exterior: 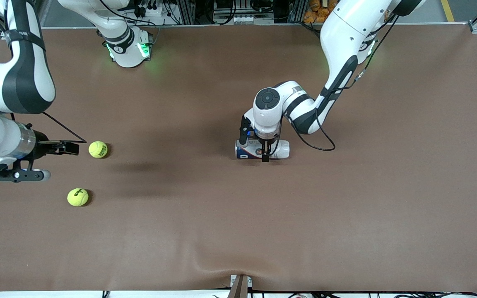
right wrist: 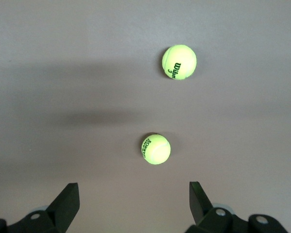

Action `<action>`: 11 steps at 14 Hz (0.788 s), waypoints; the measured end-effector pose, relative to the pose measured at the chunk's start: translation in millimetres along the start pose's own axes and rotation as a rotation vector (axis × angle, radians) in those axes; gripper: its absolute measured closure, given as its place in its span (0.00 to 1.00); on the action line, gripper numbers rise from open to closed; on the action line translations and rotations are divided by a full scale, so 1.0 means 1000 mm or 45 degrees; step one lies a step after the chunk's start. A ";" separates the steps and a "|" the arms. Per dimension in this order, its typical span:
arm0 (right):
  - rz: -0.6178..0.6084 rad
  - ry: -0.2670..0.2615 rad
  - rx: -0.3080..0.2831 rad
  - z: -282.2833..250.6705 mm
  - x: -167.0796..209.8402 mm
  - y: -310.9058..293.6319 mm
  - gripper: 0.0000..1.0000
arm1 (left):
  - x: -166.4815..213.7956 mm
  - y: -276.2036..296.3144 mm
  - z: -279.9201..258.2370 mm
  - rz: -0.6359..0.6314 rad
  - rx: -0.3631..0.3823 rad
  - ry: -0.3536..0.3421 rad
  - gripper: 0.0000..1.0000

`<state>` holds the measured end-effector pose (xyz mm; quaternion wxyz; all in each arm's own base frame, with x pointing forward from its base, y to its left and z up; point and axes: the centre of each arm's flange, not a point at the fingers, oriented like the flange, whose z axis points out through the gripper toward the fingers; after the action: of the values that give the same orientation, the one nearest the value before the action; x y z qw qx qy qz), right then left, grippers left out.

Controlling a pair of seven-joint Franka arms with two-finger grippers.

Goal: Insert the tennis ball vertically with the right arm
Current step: 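Hold the can with the left gripper while the right gripper reaches a ball, then grasp the yellow ball with the right gripper while the left gripper moves the can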

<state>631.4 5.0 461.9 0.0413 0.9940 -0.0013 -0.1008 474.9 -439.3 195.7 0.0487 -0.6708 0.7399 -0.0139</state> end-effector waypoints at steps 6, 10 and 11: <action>0.055 -0.122 0.000 0.064 0.014 0.014 0.00 | 0.003 -0.025 -0.029 -0.066 0.059 0.088 0.49; 0.115 -0.170 0.000 0.118 0.009 0.015 0.00 | 0.031 -0.034 -0.076 -0.189 0.090 0.330 0.49; 0.130 -0.179 0.001 0.129 0.007 0.013 0.00 | 0.035 -0.036 -0.085 -0.219 0.100 0.386 0.49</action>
<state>612.3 -19.1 335.6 0.0459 0.9832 -0.0549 -0.1682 499.6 -481.9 281.2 -0.0386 -0.7195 0.6774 -0.1480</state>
